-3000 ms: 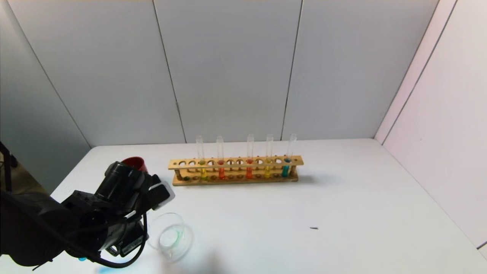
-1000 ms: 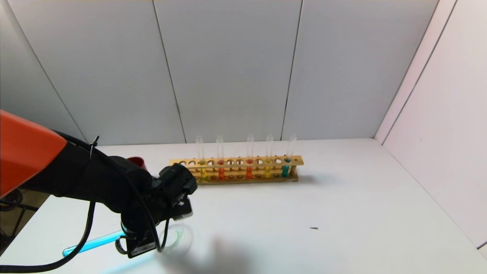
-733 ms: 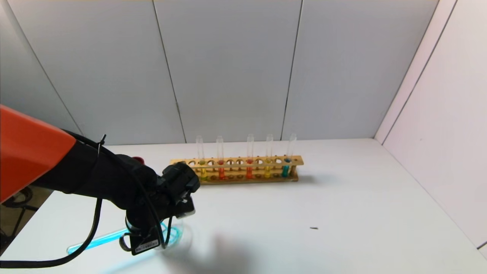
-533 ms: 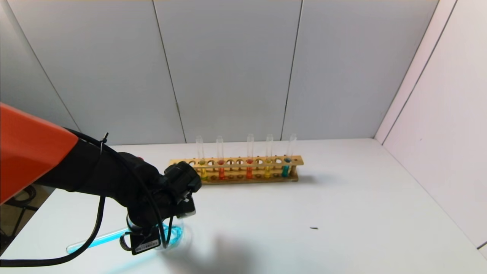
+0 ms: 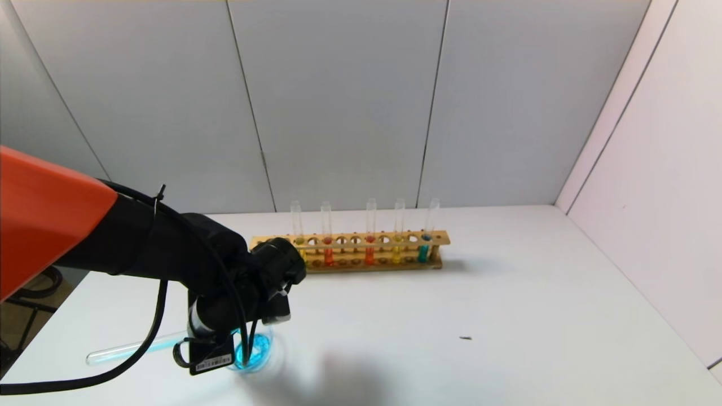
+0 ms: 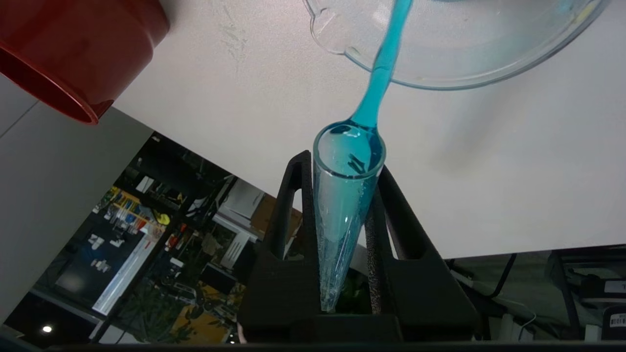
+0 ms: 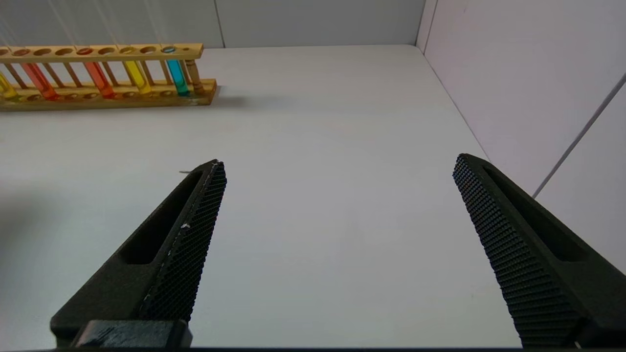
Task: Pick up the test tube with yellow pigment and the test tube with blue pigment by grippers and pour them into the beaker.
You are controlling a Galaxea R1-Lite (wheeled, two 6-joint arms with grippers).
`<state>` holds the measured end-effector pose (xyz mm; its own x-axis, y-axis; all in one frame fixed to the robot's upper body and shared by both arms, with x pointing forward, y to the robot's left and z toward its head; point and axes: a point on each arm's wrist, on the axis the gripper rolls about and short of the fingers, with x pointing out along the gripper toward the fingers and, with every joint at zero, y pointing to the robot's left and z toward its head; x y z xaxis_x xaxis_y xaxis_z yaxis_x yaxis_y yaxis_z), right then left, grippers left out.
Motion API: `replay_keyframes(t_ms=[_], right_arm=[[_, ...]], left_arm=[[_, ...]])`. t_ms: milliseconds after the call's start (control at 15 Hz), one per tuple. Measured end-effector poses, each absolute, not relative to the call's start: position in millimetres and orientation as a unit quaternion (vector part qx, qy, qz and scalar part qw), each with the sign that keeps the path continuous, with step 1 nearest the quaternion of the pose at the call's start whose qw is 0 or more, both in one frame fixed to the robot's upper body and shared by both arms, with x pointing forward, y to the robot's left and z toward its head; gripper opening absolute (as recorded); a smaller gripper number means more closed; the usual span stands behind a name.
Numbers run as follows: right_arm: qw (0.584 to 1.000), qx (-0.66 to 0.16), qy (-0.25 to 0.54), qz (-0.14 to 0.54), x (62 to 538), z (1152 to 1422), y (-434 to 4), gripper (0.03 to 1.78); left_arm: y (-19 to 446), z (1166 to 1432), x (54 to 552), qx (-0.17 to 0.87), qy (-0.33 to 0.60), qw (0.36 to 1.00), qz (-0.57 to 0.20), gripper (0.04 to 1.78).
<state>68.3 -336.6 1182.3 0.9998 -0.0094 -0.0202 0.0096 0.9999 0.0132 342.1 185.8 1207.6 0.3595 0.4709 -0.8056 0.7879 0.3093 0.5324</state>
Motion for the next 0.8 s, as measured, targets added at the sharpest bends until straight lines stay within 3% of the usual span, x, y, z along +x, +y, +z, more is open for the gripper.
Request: replay_keyframes(t_ms=[800], right_arm=[[1.000, 0.007, 0.010, -0.005, 68, 1182, -337, 1.70]], left_arm=[[169, 1211, 351, 0.609, 0.582, 0.519, -0.144, 0.31]])
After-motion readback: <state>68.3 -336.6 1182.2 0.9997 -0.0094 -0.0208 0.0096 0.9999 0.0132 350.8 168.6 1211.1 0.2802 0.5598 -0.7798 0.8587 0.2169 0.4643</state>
